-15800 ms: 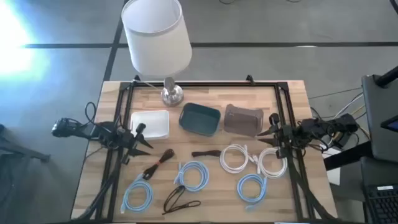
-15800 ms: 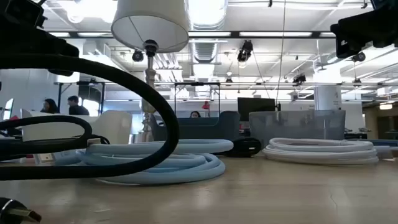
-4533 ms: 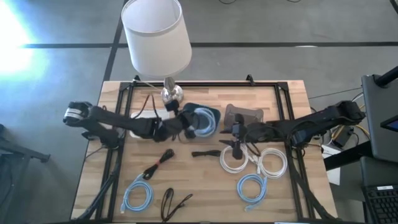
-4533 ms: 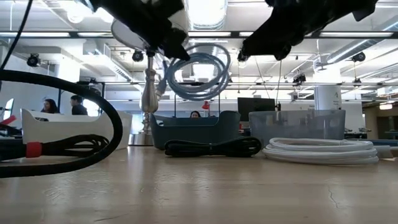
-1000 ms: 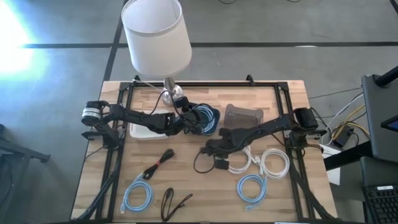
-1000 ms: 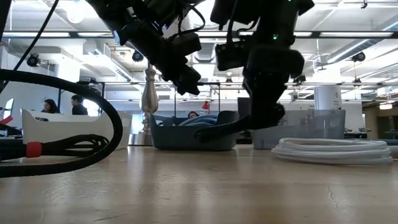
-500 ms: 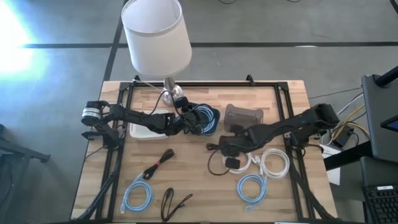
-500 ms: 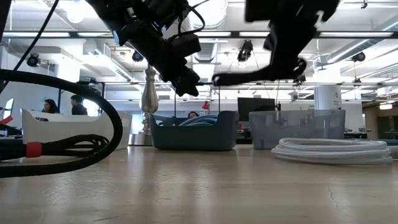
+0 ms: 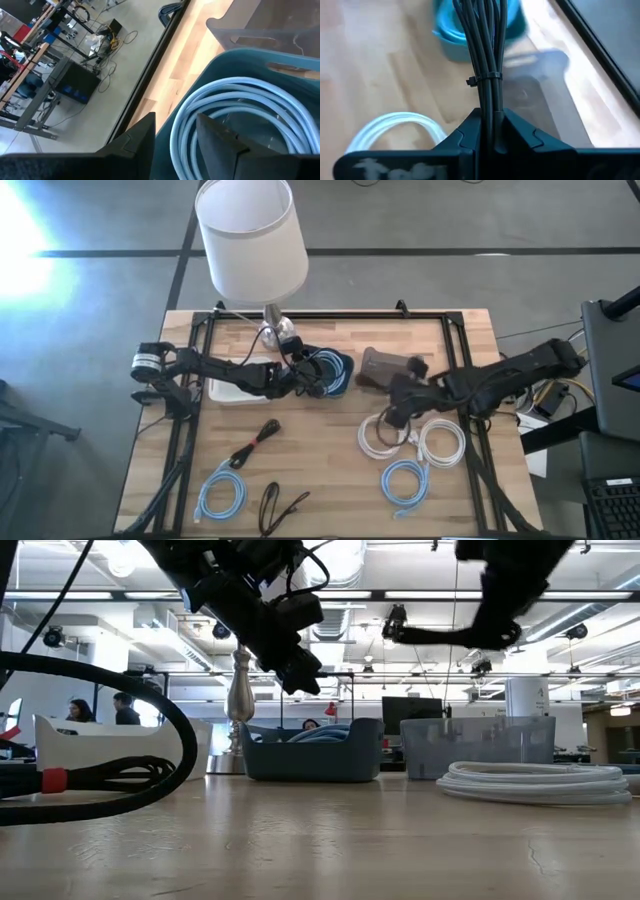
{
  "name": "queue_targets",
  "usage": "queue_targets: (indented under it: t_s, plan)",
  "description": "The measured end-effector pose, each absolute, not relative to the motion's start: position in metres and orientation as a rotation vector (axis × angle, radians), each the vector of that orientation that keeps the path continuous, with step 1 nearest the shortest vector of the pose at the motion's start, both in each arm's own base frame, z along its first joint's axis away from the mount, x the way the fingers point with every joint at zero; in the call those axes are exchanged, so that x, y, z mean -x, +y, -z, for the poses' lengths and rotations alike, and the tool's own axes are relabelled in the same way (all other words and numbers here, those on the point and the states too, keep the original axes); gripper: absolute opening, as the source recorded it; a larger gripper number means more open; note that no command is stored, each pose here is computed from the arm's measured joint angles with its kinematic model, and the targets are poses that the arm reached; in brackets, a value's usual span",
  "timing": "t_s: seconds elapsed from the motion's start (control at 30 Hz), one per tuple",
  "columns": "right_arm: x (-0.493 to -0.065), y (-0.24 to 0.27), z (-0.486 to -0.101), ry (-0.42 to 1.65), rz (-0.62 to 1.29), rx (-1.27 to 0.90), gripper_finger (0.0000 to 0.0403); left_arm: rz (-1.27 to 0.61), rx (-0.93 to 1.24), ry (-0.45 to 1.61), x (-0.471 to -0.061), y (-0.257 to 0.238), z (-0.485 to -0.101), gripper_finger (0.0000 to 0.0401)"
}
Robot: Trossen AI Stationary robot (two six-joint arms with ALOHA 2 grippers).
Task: Pick & Place USB Port
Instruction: Put the right black charger cable into the black bin
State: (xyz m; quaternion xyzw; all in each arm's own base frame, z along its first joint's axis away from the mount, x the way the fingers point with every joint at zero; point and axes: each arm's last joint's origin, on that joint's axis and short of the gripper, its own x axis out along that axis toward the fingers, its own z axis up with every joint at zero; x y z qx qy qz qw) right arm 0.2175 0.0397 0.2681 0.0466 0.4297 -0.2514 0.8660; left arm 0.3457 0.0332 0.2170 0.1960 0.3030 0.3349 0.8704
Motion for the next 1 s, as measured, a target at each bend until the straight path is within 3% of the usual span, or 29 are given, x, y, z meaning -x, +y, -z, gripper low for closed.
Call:
queue_targets:
  t_s: [0.33,0.73,1.0]
  plan:
    - [-0.18,0.006,-0.226,0.881,0.742,-0.23,0.0057,-0.7,-0.399,0.626,-0.346,0.032,-0.217,0.0147]
    - [-0.188,-0.014,-0.184,0.861,0.836,-0.265,0.0059,-0.703,-0.388,0.621,-0.346,0.032,-0.217,0.0147]
    - [-0.195,-0.016,-0.168,0.929,0.865,-0.25,0.009,-0.703,-0.388,0.621,-0.346,0.032,-0.217,0.0147]
